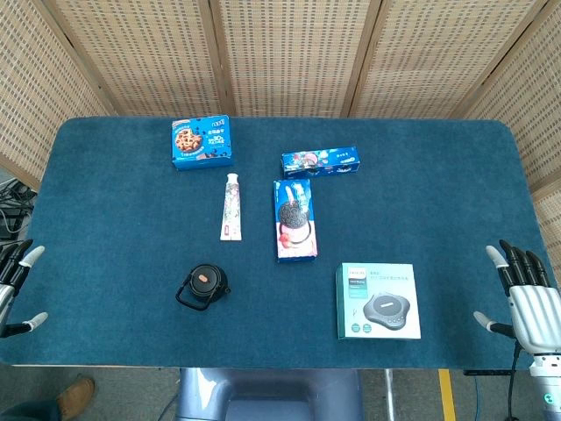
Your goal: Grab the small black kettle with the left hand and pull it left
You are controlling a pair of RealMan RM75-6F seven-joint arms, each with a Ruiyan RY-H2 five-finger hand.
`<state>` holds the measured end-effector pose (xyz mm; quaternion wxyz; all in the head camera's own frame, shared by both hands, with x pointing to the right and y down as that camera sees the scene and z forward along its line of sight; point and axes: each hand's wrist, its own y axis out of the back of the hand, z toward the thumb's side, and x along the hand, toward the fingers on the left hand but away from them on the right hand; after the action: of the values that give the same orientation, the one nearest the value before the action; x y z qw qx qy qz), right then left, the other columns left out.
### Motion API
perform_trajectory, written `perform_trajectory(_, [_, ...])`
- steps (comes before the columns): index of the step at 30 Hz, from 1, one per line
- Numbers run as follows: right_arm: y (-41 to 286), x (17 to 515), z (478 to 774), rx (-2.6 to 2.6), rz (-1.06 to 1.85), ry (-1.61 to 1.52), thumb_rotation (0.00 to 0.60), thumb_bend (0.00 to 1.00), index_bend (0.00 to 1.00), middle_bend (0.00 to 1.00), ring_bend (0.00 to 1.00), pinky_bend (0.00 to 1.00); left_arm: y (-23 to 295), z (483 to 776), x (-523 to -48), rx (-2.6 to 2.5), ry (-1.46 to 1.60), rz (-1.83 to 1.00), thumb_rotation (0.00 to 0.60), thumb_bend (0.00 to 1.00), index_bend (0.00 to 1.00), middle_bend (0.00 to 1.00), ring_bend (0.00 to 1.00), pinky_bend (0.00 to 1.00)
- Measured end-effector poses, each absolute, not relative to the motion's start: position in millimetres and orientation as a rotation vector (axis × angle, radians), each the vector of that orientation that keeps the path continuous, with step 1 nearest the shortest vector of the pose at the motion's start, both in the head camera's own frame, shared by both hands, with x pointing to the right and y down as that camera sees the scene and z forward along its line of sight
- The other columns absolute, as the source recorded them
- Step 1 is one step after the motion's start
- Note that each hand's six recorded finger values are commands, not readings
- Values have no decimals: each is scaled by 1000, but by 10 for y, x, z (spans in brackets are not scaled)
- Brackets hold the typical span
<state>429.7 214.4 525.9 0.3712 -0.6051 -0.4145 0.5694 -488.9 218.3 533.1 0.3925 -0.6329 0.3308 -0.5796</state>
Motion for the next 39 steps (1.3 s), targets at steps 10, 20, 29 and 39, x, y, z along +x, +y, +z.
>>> perform_trajectory(10, [2135, 4327, 5244, -1555, 1468, -1078, 600, 0, 0, 0, 0, 0, 2187, 5435, -4648, -1677, 791, -1423, 600, 0, 0, 0, 0, 0])
perform_trajectory(20, [2131, 4319, 5270, -1559, 1476, -1068, 600, 0, 0, 0, 0, 0, 2095, 5732, -3839, -1909, 607, -1262, 600, 0, 60, 105, 145, 0])
perform_trajectory(29, [2116, 4359, 5277, -1558, 1486, -1080, 600, 0, 0, 0, 0, 0, 2028, 5954, -3077, -2086, 482, -1144, 600, 0, 243, 273, 276, 0])
perform_trajectory(39, [2117, 4358, 5276, -1561, 1487, -1079, 600, 0, 0, 0, 0, 0, 2106, 6160, -2709, -2131, 415, -1168, 600, 0, 317, 331, 276, 0])
